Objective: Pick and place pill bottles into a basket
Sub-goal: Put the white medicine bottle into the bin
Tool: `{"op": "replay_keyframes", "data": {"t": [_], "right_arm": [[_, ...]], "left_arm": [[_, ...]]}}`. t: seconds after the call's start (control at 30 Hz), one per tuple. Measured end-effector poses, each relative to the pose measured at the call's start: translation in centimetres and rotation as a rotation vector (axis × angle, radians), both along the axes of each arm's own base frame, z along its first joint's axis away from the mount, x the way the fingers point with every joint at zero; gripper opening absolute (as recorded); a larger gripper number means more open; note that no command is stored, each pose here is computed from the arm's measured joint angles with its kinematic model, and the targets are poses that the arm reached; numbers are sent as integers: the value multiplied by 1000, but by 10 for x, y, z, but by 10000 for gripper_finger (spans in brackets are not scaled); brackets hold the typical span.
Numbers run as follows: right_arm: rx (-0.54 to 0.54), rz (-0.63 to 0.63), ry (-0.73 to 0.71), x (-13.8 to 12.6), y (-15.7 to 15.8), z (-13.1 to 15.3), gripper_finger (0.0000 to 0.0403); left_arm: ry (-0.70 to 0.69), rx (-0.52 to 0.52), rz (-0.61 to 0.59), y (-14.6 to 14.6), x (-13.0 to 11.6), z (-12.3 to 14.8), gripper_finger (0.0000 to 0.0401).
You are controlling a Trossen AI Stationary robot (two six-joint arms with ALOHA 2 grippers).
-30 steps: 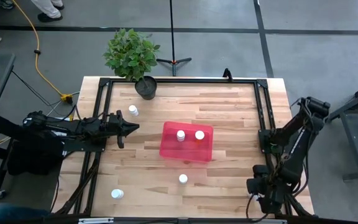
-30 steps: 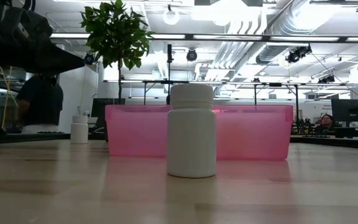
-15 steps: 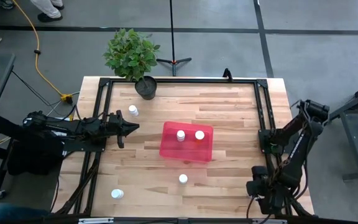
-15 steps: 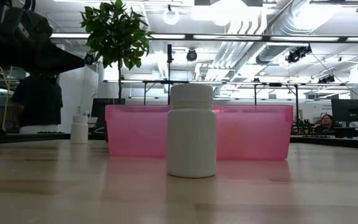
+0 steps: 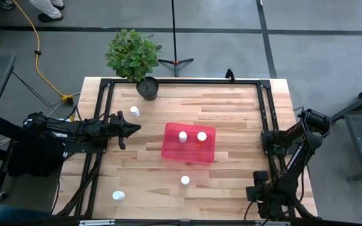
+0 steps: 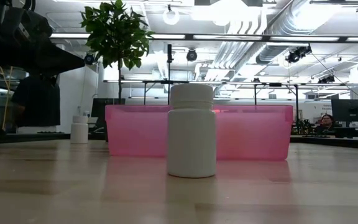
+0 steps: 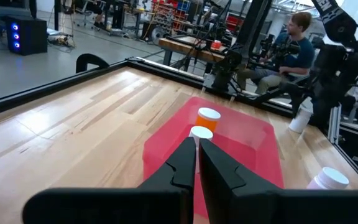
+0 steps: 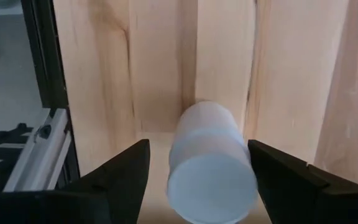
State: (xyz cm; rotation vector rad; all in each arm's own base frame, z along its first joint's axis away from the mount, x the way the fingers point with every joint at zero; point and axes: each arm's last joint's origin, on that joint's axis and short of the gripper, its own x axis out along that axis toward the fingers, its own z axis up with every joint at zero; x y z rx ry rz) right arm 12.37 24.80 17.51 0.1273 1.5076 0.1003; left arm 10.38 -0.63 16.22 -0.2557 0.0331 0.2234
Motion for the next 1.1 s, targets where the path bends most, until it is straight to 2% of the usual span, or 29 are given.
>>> {"op": "replay_keyframes", "data": {"t": [0.6,0.73,0.97,1.1], "right_arm": [[1,0,1,0,0,0,256],[2,0,2,0,0,0,235],[28,8,52,-2,0,1,164],[42,1,65,-2,1,1,161]], "left_arm": [[0,0,0,0,0,0,58],[0,0,0,0,0,0,58],[0,0,0,0,0,0,58],[0,0,0,0,0,0,58]]}}
